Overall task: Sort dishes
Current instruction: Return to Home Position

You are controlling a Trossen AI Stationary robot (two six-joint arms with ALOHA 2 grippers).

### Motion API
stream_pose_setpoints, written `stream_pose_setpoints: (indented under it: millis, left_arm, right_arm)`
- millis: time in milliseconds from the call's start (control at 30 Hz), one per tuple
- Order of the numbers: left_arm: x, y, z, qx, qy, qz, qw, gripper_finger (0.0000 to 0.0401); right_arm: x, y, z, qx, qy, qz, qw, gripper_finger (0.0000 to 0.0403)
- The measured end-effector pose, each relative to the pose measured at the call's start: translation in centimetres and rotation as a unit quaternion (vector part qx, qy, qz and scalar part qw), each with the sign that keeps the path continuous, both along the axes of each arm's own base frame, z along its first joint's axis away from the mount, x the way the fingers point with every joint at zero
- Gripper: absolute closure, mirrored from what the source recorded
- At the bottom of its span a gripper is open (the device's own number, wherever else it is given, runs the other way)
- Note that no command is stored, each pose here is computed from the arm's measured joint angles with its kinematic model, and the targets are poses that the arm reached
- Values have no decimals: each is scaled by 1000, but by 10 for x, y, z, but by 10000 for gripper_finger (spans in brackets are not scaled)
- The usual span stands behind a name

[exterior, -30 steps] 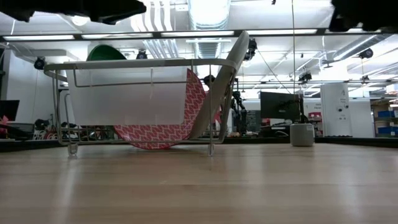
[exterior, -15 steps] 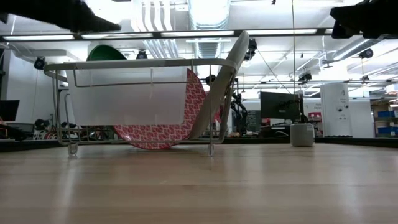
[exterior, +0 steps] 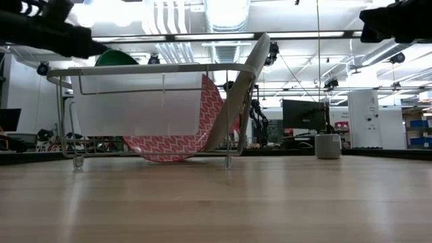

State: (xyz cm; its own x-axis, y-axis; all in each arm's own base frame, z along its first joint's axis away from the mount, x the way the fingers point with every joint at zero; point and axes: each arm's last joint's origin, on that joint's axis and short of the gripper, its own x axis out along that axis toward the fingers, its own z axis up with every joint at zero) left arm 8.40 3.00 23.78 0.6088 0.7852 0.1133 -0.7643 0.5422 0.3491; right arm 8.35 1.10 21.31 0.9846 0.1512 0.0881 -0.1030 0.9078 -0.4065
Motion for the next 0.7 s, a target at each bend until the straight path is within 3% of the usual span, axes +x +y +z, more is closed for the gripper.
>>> stream_pose_setpoints:
  millis: [100, 300, 500, 700]
  left_arm:
    - [-2, -2, 2, 2, -21, -32, 999, 247]
    - [-11, 3, -2, -10, 1, 128, 992, 247]
    - [-9, 10, -16, 10, 13, 176, 984, 247]
    - [-12, 29, -35, 87, 12, 230, 969, 247]
  right_arm:
    - [0, 0, -1, -1, 4, -1, 1000, 403]
    - [0, 0, -2, -8, 7, -5, 1000, 403]
    - [0, 0, -2, -23, 7, -7, 1000, 403]
    - [0, 0, -3, -10, 10, -6, 1000, 403]
